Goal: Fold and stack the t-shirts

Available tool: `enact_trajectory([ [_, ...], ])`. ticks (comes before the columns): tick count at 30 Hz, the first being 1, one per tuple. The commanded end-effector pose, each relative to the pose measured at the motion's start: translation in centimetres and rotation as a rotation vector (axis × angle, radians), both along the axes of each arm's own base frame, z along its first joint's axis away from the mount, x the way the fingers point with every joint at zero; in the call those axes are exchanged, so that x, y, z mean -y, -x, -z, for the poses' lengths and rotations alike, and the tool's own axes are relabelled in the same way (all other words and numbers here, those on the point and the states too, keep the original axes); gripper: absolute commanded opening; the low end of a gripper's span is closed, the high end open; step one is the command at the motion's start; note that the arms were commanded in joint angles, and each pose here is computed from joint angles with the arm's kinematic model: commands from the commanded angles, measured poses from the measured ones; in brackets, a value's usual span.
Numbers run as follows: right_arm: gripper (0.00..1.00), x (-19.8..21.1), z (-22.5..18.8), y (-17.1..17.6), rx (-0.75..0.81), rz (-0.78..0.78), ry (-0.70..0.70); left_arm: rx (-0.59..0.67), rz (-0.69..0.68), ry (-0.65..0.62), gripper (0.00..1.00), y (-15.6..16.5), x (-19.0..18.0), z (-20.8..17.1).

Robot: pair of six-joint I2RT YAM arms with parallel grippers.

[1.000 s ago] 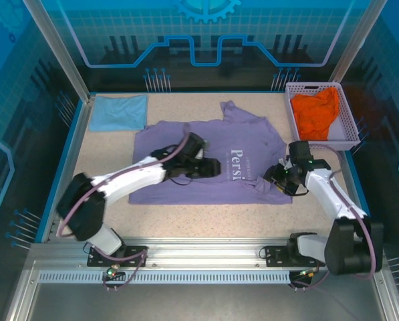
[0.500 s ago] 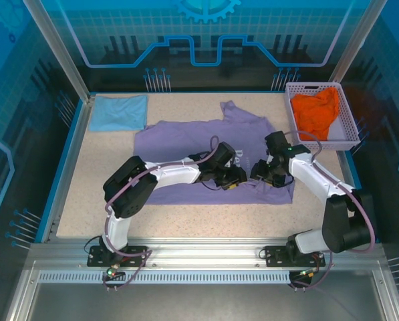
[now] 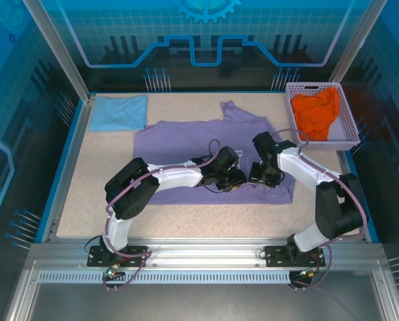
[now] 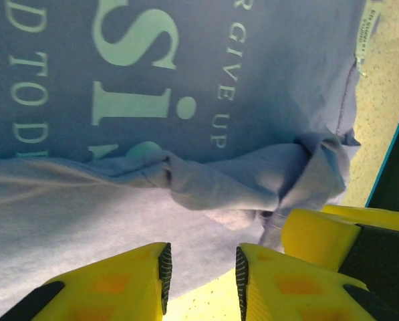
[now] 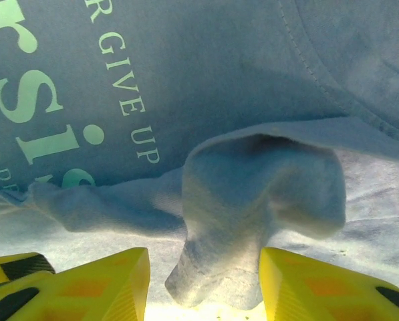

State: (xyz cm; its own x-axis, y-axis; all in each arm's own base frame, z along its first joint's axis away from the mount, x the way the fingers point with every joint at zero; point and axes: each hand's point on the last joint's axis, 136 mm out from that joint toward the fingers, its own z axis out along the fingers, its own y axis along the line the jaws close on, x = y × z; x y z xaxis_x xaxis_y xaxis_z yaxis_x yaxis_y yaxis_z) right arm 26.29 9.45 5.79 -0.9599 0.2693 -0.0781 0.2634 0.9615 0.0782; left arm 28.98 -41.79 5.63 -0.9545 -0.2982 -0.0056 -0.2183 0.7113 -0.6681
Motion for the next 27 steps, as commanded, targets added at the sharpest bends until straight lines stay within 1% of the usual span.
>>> enact_trajectory([
  [1, 0.46, 0.0, 0.2, 0.1, -0.027, 0.001, 0.033, 0.011, -0.069, -0.023, 0.33, 0.0, -1.3, 0.3],
  [3, 0.44, 0.0, 0.2, 0.0, -0.026, -0.001, 0.038, 0.016, -0.078, -0.019, 0.33, 0.0, -1.5, 0.2],
  [6, 0.34, 0.0, 0.2, -0.1, -0.028, -0.005, 0.038, 0.021, -0.068, -0.013, 0.33, 0.0, -1.3, 0.2],
  [9, 0.16, -0.1, 0.1, -0.1, -0.027, -0.005, 0.030, 0.030, -0.057, -0.018, 0.33, 0.0, -1.4, 0.2],
  [11, 0.09, 0.1, -0.1, 0.0, -0.018, 0.003, 0.017, 0.032, -0.048, -0.016, 0.34, 0.1, -1.3, 0.0],
  [12, 0.08, 0.1, -0.3, -0.1, -0.012, 0.006, 0.005, 0.031, -0.045, -0.012, 0.34, 0.2, -1.2, -0.1],
  [15, 0.06, 0.4, -1.0, -0.1, 0.002, 0.037, -0.056, 0.017, -0.023, 0.013, 0.36, 0.5, -0.6, -0.1],
  [20, 0.08, 1.0, -1.5, -0.2, 0.022, 0.120, -0.194, 0.001, 0.031, 0.089, 0.38, 1.1, 1.4, -0.6],
  [23, 0.08, 1.8, -1.3, -0.3, 0.017, 0.151, -0.227, -0.030, 0.062, 0.121, 0.37, 1.7, 2.7, -0.6],
  [27, 0.09, 2.5, -0.8, -0.2, 0.015, 0.202, -0.286, -0.060, 0.065, 0.128, 0.37, 2.2, 3.6, -0.1],
])
